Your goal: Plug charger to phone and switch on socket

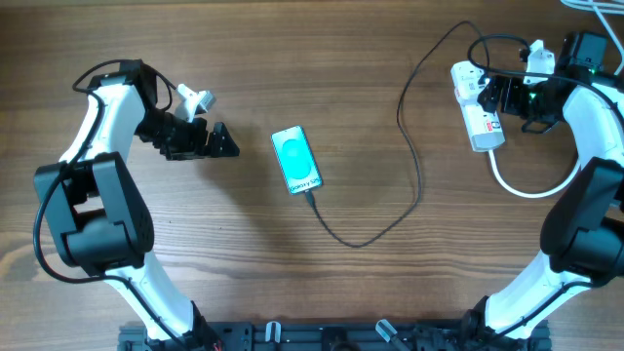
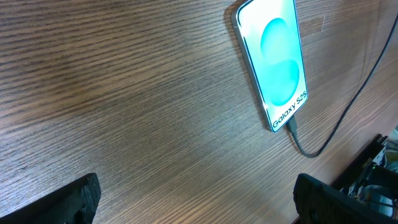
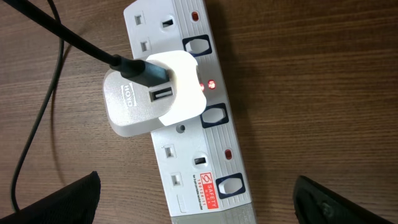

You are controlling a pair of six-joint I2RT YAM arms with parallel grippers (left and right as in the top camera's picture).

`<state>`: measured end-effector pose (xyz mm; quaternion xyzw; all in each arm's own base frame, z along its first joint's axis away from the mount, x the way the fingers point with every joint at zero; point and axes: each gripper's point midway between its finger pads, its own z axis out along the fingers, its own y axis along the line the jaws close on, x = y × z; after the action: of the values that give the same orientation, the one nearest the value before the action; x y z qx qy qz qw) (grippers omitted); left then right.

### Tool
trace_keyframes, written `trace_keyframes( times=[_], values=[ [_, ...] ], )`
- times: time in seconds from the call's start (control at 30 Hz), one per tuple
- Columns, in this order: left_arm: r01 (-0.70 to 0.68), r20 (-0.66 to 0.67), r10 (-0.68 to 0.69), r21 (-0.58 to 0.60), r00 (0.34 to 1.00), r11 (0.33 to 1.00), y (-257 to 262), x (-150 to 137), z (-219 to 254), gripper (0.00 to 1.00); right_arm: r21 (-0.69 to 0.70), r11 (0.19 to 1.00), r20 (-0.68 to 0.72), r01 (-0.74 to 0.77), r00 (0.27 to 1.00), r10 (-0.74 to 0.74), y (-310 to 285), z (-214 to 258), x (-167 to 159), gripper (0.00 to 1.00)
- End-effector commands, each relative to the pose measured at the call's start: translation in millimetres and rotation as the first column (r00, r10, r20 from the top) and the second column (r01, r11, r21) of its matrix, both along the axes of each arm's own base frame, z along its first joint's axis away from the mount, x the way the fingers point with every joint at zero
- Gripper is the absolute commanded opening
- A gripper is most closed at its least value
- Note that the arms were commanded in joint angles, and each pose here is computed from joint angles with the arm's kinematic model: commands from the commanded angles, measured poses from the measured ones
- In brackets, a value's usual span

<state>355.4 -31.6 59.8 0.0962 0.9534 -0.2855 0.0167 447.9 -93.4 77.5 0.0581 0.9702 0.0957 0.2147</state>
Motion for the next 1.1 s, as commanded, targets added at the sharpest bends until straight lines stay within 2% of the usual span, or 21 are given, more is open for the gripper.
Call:
trace_keyframes(
  times=[0.0, 0.83, 0.9, 1.07],
  values=[
    [0.0, -0.005, 0.0, -0.003, 1.0, 1.0, 2.4, -0.7, -3.9, 1.0, 0.008, 1.0, 0.013, -0.028, 1.0, 0.028, 5.5, 2.0, 1.1, 1.0],
    [0.004, -0.01, -0.004, 0.004, 1.0, 1.0, 2.3, -1.2, -5.7, 1.0, 0.008, 1.0, 0.013, -0.028, 1.0, 0.028, 5.4, 2.0, 1.1, 1.0],
    [0.009, 0.016, -0.009, 0.009, 1.0, 1.0, 0.9, 0.0, 2.6, 1.0, 0.008, 1.0, 0.013, -0.029, 1.0, 0.029, 5.4, 2.0, 1.1, 1.0],
    [0.031, 0.206, -0.039, 0.044, 0.978, 0.999, -8.1, 2.7, 66.5, 1.0, 0.008, 1.0, 0.013, -0.028, 1.0, 0.028, 5.4, 2.1, 1.2, 1.0]
  ],
)
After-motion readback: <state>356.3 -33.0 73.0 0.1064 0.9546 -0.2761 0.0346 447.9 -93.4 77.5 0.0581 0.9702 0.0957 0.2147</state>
